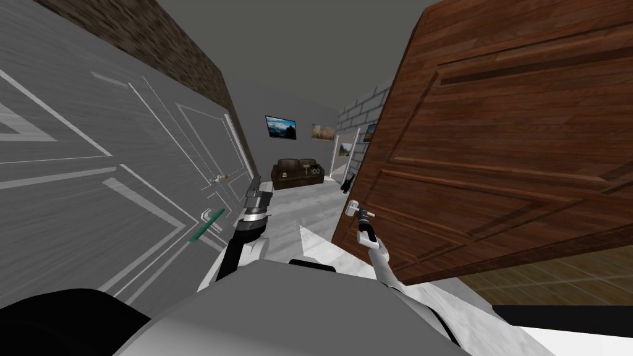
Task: Push the door open
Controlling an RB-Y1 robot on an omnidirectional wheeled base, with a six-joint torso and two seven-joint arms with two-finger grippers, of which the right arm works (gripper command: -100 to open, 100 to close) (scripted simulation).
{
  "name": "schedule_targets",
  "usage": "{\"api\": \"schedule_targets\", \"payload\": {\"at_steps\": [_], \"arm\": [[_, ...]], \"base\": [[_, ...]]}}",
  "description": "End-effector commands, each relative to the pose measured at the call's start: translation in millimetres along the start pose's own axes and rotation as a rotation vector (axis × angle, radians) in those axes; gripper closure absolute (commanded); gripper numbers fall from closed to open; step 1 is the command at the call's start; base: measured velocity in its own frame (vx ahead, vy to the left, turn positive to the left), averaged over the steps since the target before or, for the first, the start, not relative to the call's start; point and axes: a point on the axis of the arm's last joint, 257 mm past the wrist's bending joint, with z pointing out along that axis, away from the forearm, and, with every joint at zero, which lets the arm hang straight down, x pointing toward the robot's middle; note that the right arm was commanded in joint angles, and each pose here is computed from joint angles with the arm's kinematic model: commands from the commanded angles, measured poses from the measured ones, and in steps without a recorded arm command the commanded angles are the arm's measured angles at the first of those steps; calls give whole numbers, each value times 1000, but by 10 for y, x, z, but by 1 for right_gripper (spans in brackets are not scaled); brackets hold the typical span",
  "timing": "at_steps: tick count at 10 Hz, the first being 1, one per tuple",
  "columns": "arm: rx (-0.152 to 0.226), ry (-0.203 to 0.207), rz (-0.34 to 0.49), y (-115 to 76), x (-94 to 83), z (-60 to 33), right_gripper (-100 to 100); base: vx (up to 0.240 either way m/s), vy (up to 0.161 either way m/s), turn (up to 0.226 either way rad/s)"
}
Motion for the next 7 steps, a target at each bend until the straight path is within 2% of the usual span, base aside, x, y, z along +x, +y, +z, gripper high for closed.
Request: {"api": "schedule_targets", "payload": {"at_steps": [1, 7], "arm": [[1, -31, -6, 12, -183, -13, 100], [1, -111, -5, 17, -608, -46, 100]], "base": [[138, 33, -54], [193, 78, -79]]}}
